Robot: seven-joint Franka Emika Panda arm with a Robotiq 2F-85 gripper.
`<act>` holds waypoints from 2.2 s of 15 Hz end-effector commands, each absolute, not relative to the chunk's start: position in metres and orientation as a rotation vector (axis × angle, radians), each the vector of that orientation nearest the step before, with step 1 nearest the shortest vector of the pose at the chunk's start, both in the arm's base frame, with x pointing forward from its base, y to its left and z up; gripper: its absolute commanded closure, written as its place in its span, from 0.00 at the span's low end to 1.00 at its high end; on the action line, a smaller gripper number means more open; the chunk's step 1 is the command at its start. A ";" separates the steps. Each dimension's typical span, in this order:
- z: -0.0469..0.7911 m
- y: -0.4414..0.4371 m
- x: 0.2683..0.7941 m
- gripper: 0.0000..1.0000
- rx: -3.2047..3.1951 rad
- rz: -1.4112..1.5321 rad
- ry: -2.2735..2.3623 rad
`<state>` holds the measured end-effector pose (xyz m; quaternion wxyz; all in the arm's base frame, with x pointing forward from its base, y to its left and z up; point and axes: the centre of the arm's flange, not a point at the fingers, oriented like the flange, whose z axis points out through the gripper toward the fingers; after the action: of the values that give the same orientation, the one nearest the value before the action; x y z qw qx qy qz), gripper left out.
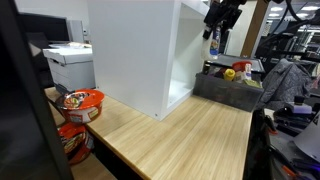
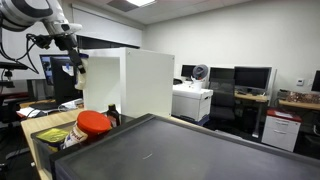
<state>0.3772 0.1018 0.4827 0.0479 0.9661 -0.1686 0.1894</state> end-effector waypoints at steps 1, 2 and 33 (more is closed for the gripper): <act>0.479 0.098 0.368 0.42 2.959 0.657 -0.494; 0.476 0.099 0.367 0.42 2.962 0.656 -0.484; 0.409 0.174 0.384 0.42 2.912 0.787 -0.448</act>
<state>0.3738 0.1654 0.4114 0.0496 0.9629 -0.1291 0.2318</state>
